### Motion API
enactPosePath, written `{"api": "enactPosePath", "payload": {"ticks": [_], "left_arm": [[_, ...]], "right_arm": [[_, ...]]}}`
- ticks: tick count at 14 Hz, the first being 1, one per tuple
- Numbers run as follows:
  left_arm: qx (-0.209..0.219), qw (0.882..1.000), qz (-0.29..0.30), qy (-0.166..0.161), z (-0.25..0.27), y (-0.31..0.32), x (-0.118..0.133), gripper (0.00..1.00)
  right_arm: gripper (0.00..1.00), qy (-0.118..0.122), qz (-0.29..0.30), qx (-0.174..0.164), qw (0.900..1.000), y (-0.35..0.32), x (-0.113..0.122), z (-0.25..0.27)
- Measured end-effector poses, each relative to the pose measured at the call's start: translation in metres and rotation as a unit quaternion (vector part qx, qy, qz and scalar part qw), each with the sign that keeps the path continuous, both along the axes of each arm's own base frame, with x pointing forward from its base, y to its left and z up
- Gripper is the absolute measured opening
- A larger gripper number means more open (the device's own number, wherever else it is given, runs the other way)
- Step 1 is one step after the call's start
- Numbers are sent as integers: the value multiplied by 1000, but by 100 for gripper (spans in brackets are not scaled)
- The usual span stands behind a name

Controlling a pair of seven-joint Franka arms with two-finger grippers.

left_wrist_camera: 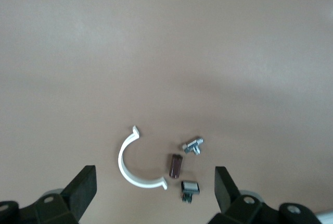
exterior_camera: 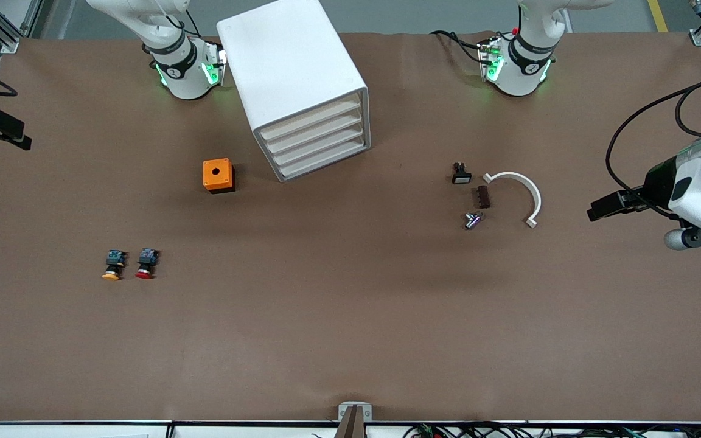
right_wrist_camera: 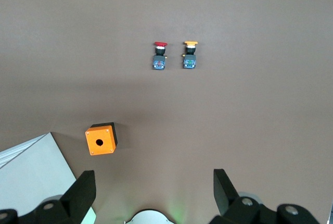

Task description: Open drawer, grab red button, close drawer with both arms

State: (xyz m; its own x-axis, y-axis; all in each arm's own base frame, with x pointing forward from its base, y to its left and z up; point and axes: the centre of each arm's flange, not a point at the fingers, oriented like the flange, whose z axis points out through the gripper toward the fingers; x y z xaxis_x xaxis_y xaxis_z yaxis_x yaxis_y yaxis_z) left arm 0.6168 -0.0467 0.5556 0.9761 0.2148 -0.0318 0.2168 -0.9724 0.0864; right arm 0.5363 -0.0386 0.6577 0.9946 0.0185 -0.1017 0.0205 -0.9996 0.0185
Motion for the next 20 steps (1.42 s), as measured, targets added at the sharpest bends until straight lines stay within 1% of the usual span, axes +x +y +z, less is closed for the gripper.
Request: {"api": "enactPosePath", "payload": {"ticks": [2,4,7,10,14,20], "left_arm": [[0,1000,6,-15,-4,5,-15,100],[1,1000,9,-21,-1,8,-27,100],[1,999,0,-32,7,11,-32,100],[3,999,-13,-38,17,33,-37,100],[3,999,-12,-53,40,40,-48,100],[7,998,-22,-58,67,33,-61,100]], "right_arm": [[100,2,-1,2,1000,0,-10,-1],[100,-3,-2,6,1000,0,-19,-3],[100,-10,-1,7,1000,0,-36,-6],[100,-13,0,7,1000,0,-45,-3],[100,-13,-6,8,1000,-6,-49,-3],[100,-38,-4,11,999,-5,-47,-3]]}}
